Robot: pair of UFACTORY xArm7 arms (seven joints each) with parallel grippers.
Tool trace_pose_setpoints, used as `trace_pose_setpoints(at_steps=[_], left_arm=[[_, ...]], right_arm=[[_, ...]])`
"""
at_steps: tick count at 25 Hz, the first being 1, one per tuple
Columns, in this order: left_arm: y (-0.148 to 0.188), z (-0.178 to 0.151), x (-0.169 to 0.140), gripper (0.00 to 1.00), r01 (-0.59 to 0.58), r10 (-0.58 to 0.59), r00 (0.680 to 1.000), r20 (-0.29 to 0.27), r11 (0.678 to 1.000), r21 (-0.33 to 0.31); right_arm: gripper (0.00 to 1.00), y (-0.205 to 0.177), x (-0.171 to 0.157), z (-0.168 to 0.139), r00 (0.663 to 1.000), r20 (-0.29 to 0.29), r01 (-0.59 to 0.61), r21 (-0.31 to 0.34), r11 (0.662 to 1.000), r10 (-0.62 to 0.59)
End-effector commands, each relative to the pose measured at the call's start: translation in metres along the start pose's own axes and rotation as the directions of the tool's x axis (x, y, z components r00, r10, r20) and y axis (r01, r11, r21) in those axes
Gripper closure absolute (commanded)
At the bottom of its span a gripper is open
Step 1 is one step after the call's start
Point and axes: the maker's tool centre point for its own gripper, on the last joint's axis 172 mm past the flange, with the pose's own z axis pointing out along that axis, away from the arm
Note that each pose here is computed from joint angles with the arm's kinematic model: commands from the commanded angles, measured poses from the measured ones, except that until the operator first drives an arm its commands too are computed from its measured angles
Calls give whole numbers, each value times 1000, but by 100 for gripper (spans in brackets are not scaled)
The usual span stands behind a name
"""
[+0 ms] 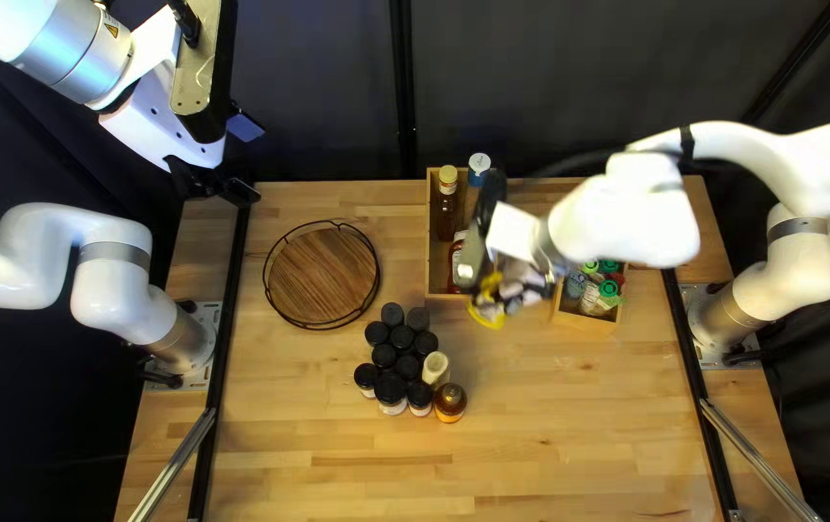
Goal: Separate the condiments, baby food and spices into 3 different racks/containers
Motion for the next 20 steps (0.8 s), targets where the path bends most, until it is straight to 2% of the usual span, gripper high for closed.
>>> trace_pose_setpoints(at_steps=[1, 8, 13, 18, 20], left_arm=[[0, 0, 0, 0, 0, 0, 1000, 0, 1000, 0], [0, 0, 0, 0, 0, 0, 1000, 0, 1000, 0], [0, 0, 0, 0, 0, 0, 1000, 0, 1000, 0], [0, 0, 0, 0, 0, 0, 1000, 0, 1000, 0], [0, 0, 0, 0, 0, 0, 1000, 0, 1000, 0]], right_arm=[[99, 25, 24, 14, 999, -5, -36, 6, 999, 36], [100, 45, 54, 35, 985, -7, -174, -13, 985, 174], [100, 46, 57, 43, 954, -30, -301, -40, 953, 300], [100, 50, 49, 47, 884, -67, -467, -79, 881, 463], [100, 51, 48, 49, 843, -94, -537, -98, 838, 529]])
